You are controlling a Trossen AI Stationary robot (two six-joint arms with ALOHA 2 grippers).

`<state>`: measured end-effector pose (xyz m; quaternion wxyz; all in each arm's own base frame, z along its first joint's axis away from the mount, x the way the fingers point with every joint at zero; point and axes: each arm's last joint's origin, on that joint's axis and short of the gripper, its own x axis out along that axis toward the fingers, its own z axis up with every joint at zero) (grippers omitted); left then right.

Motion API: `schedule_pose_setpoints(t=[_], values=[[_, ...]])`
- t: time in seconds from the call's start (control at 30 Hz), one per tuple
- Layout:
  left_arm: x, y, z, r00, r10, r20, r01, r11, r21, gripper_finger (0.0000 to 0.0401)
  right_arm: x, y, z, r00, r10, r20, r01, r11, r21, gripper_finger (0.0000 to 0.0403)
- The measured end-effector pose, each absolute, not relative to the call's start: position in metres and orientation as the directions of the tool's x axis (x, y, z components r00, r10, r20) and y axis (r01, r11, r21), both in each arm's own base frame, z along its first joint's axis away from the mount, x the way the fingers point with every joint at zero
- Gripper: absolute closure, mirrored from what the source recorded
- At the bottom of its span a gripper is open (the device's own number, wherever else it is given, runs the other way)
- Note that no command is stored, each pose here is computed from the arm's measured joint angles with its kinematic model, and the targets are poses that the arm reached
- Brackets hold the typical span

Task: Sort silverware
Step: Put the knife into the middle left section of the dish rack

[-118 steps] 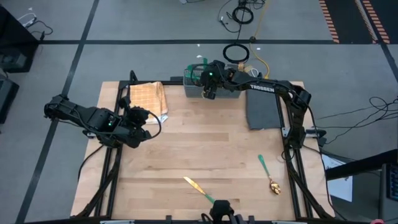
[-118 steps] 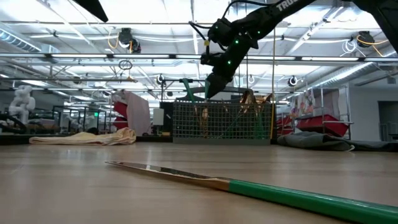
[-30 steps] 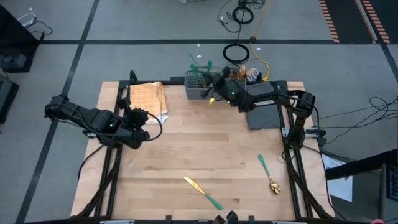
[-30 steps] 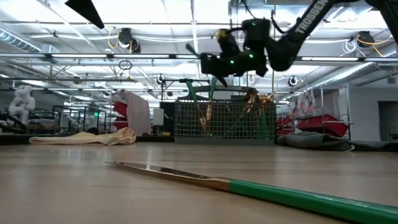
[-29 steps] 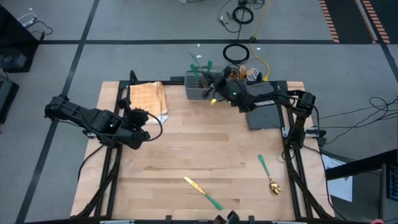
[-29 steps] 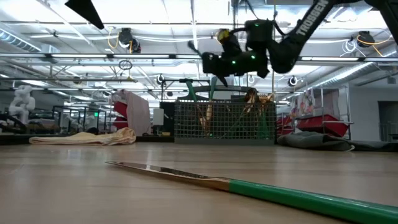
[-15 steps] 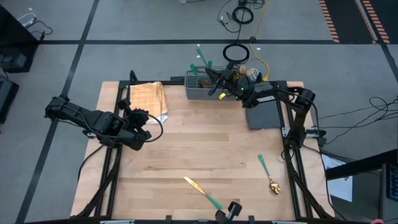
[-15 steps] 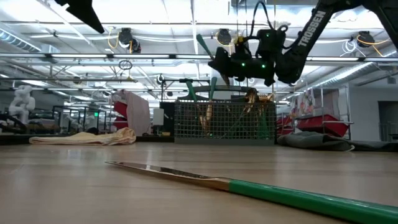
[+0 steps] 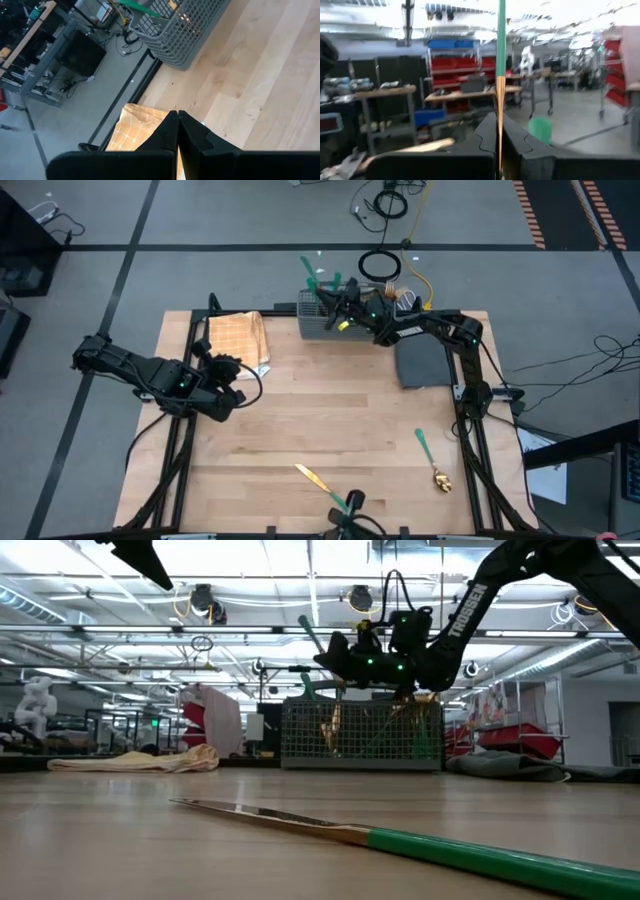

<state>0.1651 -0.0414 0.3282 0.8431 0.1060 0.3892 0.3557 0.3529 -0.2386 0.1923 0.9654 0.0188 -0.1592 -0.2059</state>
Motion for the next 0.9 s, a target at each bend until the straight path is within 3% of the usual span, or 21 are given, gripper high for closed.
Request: schedule_pose_setpoints(t=[0.37, 0.9], values=[[0.165, -0.042, 0.328, 0.444, 0.679, -0.585, -0.515, 0.728, 0.454, 0.0393, 0.352, -0.247, 0.18, 0.865, -0.484, 0.131, 0.456, 0.868, 0.199, 0.0403], [0.165, -0.042, 0.328, 0.445, 0.677, -0.587, -0.515, 0.729, 0.45, 0.0393, 0.361, -0.229, 0.192, 0.886, -0.41, 0.216, 0.388, 0.911, 0.135, 0.0403]])
